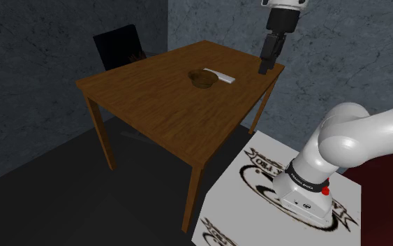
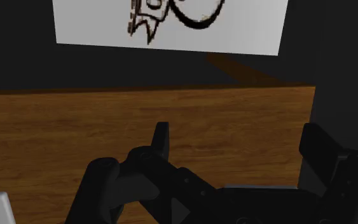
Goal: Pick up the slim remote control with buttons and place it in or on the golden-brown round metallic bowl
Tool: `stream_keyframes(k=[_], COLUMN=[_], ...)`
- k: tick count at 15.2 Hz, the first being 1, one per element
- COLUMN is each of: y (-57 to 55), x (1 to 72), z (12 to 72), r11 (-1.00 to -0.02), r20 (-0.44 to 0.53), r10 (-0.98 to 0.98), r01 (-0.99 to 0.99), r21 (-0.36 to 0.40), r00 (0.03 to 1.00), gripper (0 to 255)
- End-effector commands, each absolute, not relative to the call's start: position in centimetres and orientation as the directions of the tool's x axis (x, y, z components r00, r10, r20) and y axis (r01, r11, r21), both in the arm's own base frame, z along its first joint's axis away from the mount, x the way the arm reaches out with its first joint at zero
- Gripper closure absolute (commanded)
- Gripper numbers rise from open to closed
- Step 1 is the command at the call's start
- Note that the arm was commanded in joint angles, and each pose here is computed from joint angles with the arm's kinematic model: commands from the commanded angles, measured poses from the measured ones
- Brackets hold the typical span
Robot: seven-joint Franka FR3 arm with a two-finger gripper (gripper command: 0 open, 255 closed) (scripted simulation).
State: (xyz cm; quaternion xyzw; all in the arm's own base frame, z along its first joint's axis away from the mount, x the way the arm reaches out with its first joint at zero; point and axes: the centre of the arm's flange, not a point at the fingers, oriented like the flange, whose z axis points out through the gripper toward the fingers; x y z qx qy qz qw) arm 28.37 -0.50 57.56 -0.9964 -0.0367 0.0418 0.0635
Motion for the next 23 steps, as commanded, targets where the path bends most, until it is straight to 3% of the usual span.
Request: stream_keyframes(k=[1, 23], y=[-0.5, -17.7], x=[28.4, 46.5], z=[57.6, 45.3], r11=[-0.989, -0.996], r20=[-0.079, -0.04], r10=[0.078, 0.073], r01=[0.068, 0.071], r21=[-0.13, -0.054], r00=[0.994, 0.997], gripper=[0, 0])
